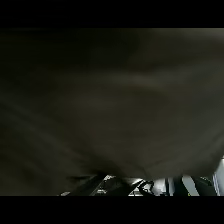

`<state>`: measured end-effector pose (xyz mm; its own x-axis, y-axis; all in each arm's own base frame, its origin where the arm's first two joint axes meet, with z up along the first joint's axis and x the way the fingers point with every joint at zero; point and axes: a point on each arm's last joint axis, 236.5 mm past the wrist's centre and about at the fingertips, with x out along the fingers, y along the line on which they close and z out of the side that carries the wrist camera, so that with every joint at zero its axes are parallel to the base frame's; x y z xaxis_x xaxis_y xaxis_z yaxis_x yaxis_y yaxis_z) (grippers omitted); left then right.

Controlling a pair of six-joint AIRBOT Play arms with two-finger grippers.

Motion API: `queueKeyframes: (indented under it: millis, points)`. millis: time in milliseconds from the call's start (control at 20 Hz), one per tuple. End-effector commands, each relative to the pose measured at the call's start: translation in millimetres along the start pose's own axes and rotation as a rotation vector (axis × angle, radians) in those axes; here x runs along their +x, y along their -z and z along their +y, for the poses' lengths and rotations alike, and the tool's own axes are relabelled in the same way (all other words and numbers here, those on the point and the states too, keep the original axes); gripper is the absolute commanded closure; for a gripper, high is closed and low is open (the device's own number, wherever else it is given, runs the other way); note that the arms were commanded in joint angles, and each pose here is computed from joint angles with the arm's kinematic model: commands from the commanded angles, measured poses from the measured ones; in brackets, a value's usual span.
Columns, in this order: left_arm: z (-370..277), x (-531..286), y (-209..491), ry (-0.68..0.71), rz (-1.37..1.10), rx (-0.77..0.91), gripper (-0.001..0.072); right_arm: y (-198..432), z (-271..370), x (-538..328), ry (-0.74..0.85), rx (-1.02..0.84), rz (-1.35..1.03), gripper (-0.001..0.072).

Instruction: Fold the shirts.

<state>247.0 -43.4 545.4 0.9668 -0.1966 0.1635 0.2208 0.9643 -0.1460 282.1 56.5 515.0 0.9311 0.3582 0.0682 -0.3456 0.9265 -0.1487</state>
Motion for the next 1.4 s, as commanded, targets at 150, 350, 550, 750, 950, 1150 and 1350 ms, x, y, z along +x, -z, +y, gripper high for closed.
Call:
queueKeyframes:
  millis: [150,350,550,750,950,1150,1350]
  points:
    - [39,139,302,0.101,0.747,-0.244,0.0692,255,-18,95,-0.161,0.435,0.451,0.0687]
    - [63,156,518,0.017,1.065,-0.354,0.0692,446,-25,127,-0.033,0.617,0.671,0.0687]
    - [113,163,637,-0.115,1.166,-0.414,0.0692,569,-42,150,0.077,0.796,0.799,0.0687]
    - [134,228,626,-0.104,1.061,-0.455,0.0692,582,-69,201,0.072,0.937,0.783,0.0687]
    - [143,286,561,-0.067,0.900,-0.416,0.0692,543,-89,235,0.023,0.938,0.722,0.0687]
    - [141,288,539,-0.034,0.919,-0.357,0.0692,554,-68,214,-0.053,0.881,0.858,0.0687]
    - [163,240,579,-0.113,1.139,-0.242,0.0692,585,-45,175,-0.087,0.805,1.083,0.0687]
